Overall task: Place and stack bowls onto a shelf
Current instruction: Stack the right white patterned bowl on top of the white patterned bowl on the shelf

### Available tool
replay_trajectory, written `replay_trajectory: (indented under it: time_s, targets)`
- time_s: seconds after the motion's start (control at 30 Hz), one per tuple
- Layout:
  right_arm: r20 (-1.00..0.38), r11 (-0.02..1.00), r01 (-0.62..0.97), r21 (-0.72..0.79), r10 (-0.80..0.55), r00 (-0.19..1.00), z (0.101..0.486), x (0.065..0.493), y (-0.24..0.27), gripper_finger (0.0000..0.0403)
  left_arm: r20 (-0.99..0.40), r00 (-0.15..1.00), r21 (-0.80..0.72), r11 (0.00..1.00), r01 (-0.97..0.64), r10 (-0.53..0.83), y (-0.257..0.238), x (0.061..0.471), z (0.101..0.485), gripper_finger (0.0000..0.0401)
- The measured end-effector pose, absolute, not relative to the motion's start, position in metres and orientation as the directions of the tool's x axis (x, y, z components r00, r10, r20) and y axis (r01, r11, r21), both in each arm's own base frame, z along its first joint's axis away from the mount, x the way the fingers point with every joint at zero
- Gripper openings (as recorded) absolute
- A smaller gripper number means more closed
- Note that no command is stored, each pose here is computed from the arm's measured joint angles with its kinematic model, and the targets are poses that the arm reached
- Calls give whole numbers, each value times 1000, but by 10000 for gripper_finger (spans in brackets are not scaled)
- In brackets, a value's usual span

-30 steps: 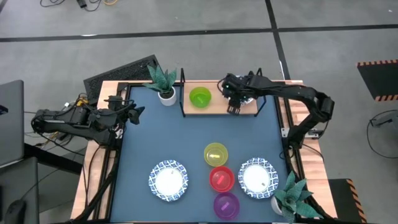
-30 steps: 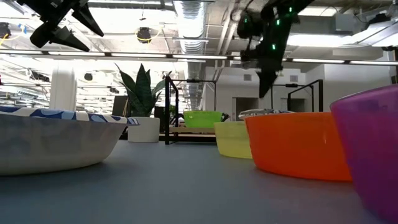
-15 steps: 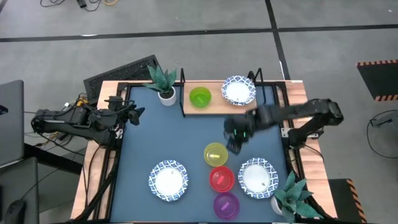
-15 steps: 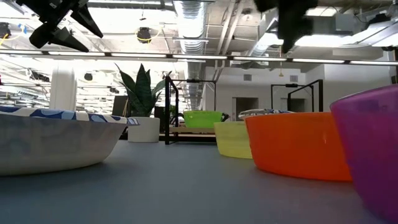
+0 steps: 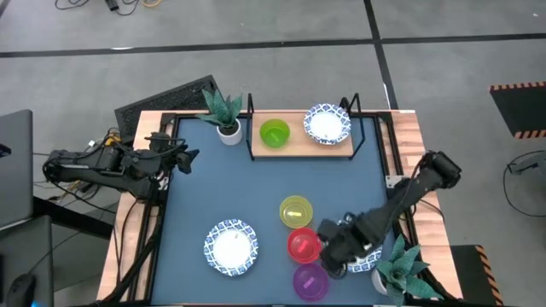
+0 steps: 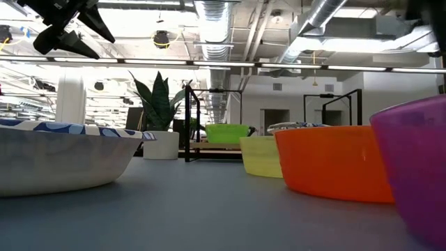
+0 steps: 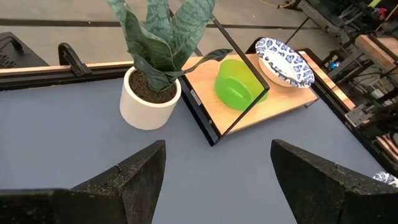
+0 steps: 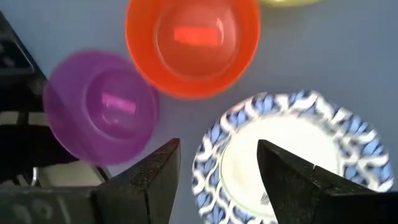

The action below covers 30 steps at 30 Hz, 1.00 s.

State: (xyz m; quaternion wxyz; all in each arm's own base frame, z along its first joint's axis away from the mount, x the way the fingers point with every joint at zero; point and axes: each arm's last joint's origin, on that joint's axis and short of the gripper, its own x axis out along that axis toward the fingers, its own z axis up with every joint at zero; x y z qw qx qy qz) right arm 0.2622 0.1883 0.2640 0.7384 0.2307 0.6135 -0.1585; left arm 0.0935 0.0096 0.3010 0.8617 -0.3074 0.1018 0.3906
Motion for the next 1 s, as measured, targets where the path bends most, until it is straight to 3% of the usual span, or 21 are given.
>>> replay_trajectory:
  time_s: [0.4,0.73,0.87,1.0]
  targets:
    - [-996,872,482,81,47,82,217,257,236,240,-418,677,-447,511,-734,607,9,94,301,274]
    - [-999,878,476,-47,-45,-15,177,262,244,237,-420,676,-448,509,-735,606,9,93,301,274]
    - [-998,874,483,-57,-41,-43,170,265,244,187,-421,676,-451,506,-735,605,9,93,301,274]
    - [-998,867,495,-61,-43,-49,173,266,239,74,-421,676,-460,499,-734,605,9,93,301,274]
